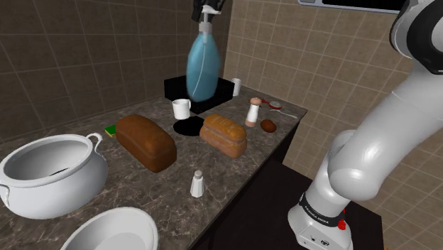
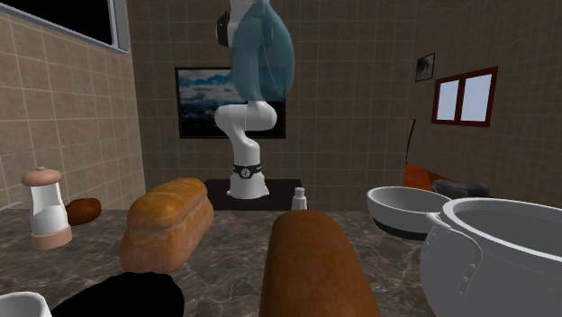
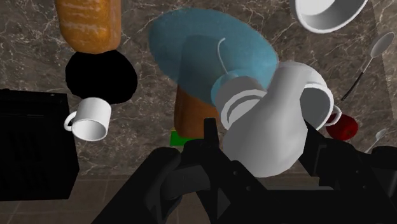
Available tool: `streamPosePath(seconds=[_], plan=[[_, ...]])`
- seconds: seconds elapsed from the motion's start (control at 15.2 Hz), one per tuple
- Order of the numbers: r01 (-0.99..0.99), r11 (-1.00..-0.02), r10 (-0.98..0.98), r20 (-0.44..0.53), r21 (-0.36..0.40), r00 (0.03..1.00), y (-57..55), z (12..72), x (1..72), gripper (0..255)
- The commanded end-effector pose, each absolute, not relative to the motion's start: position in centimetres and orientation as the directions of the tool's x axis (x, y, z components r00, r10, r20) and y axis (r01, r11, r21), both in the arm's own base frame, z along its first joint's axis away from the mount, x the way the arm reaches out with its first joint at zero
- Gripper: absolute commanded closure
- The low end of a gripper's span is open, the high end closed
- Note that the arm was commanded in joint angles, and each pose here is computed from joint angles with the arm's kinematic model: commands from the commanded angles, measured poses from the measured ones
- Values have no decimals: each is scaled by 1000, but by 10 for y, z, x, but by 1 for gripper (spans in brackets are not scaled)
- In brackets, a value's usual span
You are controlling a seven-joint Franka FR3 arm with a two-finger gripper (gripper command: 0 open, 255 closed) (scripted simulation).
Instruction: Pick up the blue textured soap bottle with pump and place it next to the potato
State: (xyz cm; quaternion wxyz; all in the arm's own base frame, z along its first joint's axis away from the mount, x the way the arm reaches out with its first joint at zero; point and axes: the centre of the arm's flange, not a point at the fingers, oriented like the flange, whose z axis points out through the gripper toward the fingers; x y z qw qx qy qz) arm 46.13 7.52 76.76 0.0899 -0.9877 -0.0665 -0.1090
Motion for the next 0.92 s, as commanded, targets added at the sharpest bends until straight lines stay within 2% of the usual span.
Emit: streamPosePath(seconds=[0.0,0.86], plan=[[153,-975,114,228,-163,967,49,766,457,255],[153,-975,114,228,-163,967,-119,767,425,255]])
